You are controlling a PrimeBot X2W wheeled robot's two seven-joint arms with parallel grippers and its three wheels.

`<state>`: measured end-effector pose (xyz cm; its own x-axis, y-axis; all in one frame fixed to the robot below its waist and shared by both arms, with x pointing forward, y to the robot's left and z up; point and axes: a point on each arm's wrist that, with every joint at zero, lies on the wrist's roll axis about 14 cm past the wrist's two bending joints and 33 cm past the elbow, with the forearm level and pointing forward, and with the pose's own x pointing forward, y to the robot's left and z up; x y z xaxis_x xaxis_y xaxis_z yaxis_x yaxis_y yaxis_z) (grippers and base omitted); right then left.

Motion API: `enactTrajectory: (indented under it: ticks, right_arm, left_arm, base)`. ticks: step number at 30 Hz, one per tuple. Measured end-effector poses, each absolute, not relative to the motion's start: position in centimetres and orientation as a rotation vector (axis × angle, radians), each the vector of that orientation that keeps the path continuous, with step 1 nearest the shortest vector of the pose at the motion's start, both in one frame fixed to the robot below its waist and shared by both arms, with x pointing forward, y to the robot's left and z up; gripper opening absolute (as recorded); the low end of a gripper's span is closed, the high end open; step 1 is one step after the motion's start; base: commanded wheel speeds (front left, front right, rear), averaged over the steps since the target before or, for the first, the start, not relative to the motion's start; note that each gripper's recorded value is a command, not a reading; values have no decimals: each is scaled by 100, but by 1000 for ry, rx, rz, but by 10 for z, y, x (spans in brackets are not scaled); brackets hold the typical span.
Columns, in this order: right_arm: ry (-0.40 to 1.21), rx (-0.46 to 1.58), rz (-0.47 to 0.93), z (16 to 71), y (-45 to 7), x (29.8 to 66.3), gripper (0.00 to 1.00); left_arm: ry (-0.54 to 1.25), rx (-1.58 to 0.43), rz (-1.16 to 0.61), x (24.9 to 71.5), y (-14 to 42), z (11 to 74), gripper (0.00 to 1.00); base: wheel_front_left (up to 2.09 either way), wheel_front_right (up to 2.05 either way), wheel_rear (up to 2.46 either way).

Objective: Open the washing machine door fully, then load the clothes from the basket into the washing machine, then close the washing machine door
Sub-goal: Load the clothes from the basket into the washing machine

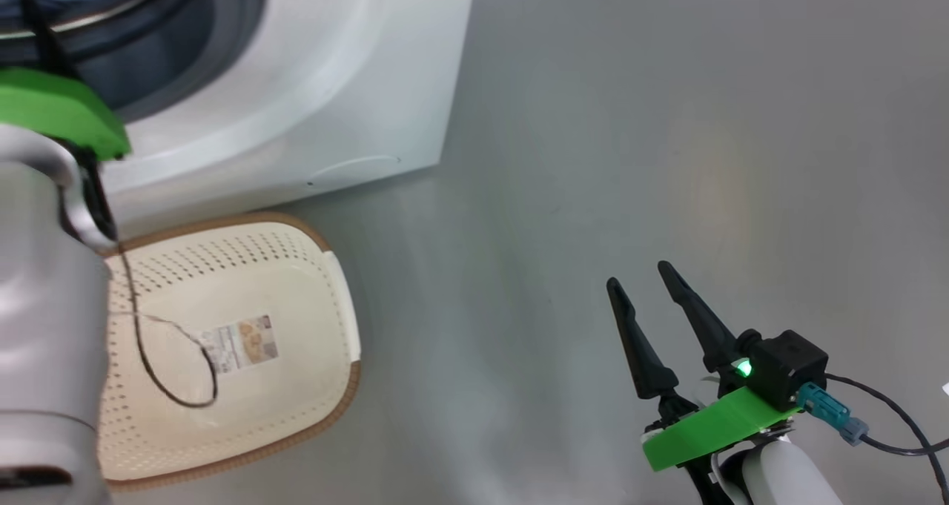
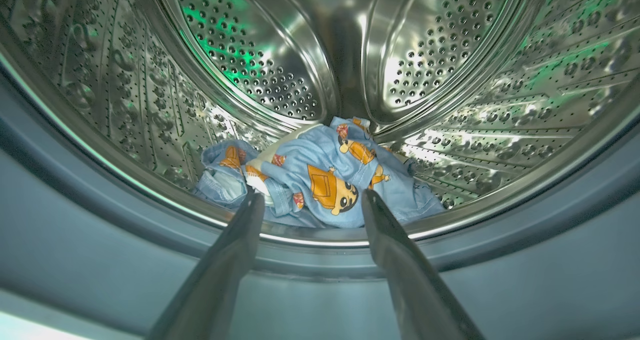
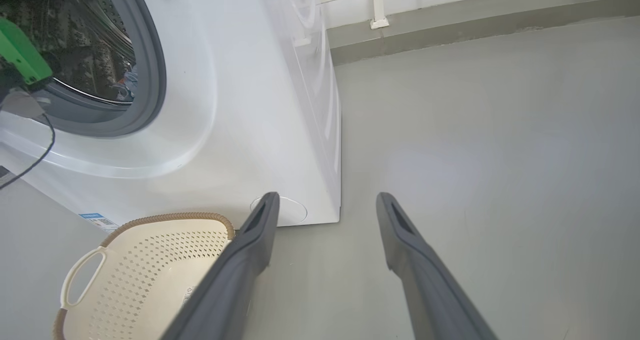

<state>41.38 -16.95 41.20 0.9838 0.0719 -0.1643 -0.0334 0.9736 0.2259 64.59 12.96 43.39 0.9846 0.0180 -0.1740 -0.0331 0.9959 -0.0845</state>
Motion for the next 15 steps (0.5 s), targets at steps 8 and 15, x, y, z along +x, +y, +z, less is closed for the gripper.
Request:
enactTrajectory:
  ticks: [8,15]
  right_arm:
    - [117,211,88,432,-161,417,100]
    - [92,215,97,442,-158,412,100]
  left_arm:
    - [139,-83,0,608,130,448,100]
    - [120,-94,-13,579,132,454,100]
  base:
    - [0,0,0]
    - [0,0,0]
